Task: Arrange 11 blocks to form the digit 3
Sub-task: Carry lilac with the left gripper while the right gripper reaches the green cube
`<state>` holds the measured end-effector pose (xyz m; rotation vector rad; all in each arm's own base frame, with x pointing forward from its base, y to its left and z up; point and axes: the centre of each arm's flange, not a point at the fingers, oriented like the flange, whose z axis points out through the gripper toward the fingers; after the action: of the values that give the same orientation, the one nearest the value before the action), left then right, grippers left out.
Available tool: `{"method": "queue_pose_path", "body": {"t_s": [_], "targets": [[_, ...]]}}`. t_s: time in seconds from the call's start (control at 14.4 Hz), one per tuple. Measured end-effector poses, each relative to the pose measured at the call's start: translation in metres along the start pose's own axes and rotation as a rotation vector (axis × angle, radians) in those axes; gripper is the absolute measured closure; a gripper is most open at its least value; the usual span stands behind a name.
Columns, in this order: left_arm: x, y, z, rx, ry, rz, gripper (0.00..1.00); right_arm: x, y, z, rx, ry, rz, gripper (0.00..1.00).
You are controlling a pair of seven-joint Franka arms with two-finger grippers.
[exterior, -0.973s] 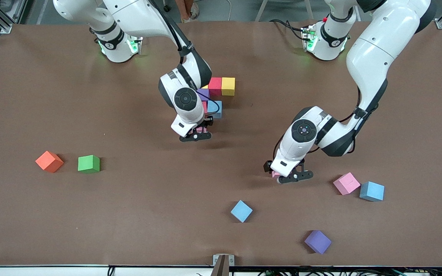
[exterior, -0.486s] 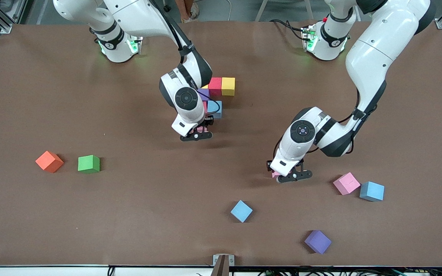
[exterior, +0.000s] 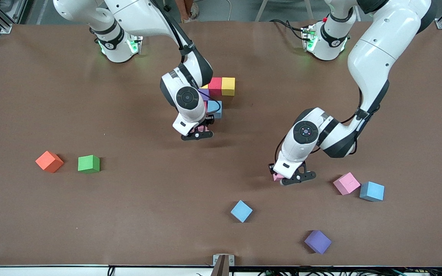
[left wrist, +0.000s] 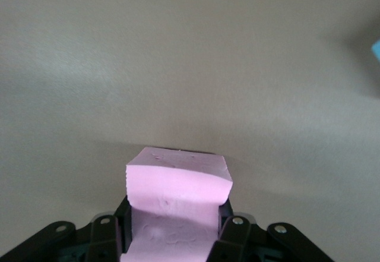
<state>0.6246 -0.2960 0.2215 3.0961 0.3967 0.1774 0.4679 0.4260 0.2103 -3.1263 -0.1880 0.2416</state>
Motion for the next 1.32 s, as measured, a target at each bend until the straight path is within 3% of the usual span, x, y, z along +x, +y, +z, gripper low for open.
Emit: {"method": "queue_pose_path", "body": {"t_s": [0.35, 0.63, 1.04, 1.32], "targets": [[-0.002, 0.009, -0.032, 0.055, -0.065, -0.231, 0.45, -0.001, 0.001, 0.002, -0.003, -0.004, 0.000, 0.50], [-0.028, 0.030, -0.043, 0.097, -0.099, -0.461, 0.45, -0.001, 0.001, 0.003, -0.004, -0.004, 0.001, 0.00], [-0.082, 0.046, -0.045, 0.269, -0.204, -0.796, 0.45, 0.015, 0.006, -0.021, 0.022, 0.041, 0.032, 0.00], [-0.126, 0.054, -0.034, 0.351, -0.239, -0.981, 0.45, 0.048, 0.051, -0.098, 0.051, 0.037, 0.188, 0.00]]}}
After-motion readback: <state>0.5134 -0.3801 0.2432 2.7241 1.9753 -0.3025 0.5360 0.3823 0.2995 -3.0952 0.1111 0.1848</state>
